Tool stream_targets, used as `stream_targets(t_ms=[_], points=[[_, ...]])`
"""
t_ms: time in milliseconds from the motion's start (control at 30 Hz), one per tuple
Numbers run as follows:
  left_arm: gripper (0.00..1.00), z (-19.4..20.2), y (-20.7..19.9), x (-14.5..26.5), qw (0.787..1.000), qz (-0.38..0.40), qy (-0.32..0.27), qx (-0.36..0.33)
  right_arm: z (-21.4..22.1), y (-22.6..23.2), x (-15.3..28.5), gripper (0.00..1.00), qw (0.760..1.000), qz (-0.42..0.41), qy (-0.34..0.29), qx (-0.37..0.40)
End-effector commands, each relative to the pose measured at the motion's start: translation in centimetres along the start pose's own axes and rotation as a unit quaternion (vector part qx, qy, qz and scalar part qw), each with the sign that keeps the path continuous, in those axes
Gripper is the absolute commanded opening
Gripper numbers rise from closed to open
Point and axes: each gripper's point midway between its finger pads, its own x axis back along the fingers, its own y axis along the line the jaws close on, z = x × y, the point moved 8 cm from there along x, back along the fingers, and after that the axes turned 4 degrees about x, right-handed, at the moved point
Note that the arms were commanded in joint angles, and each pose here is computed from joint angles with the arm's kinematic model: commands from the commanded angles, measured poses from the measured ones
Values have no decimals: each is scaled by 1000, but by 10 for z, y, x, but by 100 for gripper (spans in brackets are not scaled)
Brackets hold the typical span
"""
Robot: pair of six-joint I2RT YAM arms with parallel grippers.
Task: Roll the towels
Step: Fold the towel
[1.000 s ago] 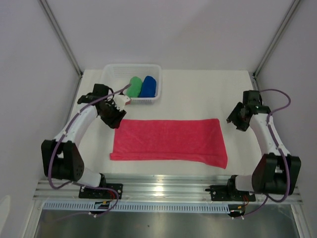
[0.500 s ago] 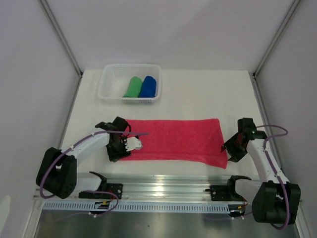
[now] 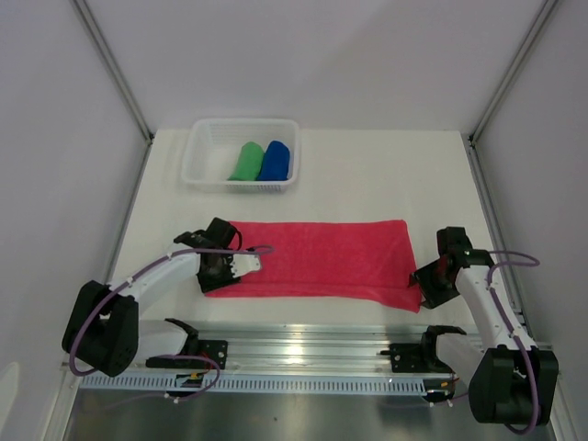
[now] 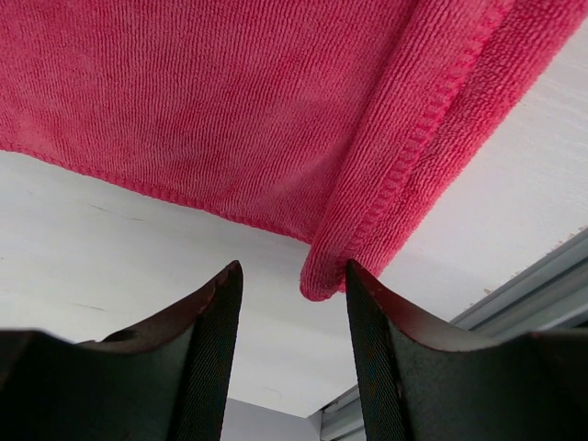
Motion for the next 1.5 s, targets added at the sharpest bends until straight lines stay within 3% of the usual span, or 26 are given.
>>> stream_targets(t_ms=[0,233,333,533,667,733,800,900,1000,1100,1133,1200,1233,1267,1300,1333,1367,1467], points=[[52,1,0,-3,1000,-20,-4,-5,7,-4,-6,55,997,31,9,-77],[48,-2,2,-7,1000,-20,-12,-8,12,-5,-18,54,992,65,-12,-106],[40,-7,7,-4,999,-25,-18,-9,18,-1,-34,51,989,70,-2,-131],[29,-8,2,-5,1000,0,-19,-7,18,8,-44,50,992,87,-53,-81],[14,-7,-1,-7,1000,13,-16,-1,8,30,-33,48,996,35,-72,-31],[1,-7,-4,-6,1000,25,-18,6,3,44,-17,48,995,1,-91,39],[1,-9,-8,-5,998,45,-26,19,-3,68,15,49,984,-61,-108,131],[1,-15,-10,-1,996,61,-44,42,-10,91,55,50,959,-133,-140,209],[1,-18,-10,2,994,69,-61,64,-17,112,78,52,895,-227,-188,336],[1,-16,-9,3,992,69,-68,85,-15,102,77,52,787,-244,-201,529],[1,-15,-7,3,991,67,-68,94,-12,93,70,52,735,-231,-193,608],[1,-15,-6,2,990,64,-70,107,-9,82,79,52,711,-238,-178,638],[1,-14,-4,2,989,61,-72,115,-7,78,80,52,686,-271,-166,655],[1,-14,-4,2,988,61,-74,120,3,78,83,54,591,-335,-154,717],[1,-15,-2,2,987,59,-80,127,15,70,81,54,528,-341,-139,765],[1,-14,-1,1,986,59,-83,133,20,64,74,54,480,-326,-136,803],[1,-15,-1,2,985,60,-87,136,14,60,66,52,417,-273,-149,854],[1,-19,-2,1,981,71,-99,148,18,26,33,48,335,-175,-49,925]])
